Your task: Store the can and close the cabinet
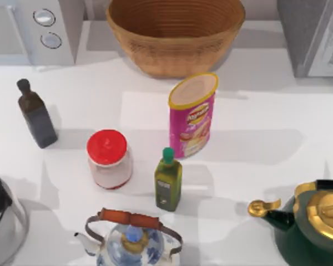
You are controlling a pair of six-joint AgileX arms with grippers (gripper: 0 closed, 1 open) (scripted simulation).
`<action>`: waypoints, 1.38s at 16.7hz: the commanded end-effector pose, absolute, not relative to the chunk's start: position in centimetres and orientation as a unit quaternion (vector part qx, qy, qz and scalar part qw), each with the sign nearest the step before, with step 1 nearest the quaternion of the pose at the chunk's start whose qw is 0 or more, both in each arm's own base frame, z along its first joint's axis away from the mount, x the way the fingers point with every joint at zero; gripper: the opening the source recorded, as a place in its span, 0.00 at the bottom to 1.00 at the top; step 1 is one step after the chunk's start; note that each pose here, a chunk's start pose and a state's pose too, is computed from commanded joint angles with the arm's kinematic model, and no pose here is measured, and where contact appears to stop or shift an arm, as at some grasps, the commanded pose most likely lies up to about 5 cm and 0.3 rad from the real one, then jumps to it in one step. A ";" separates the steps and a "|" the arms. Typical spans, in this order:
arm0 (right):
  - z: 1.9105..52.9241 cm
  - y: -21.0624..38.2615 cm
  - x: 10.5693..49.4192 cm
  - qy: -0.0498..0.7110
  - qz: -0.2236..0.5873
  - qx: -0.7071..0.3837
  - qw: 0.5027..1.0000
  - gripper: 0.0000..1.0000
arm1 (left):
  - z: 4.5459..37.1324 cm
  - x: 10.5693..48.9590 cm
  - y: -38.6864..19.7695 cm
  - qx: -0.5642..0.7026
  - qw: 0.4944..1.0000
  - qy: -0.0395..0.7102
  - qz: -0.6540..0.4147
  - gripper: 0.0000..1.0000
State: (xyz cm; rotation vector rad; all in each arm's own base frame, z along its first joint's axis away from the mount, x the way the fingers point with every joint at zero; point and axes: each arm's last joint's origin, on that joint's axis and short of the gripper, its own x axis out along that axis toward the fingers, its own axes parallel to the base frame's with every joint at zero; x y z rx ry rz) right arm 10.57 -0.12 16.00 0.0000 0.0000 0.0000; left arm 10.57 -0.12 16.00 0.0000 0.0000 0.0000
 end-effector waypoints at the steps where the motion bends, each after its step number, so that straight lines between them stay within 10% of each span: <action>1: 16.0 -0.1 10.6 0.000 0.000 0.000 1.000 1.00 | 16.0 10.6 -0.1 0.000 1.000 0.000 0.000 1.00; 23: 18.7 -14.3 16.5 0.003 -0.001 0.011 1.000 1.00 | 16.0 10.6 -0.1 0.000 1.000 0.000 0.000 1.00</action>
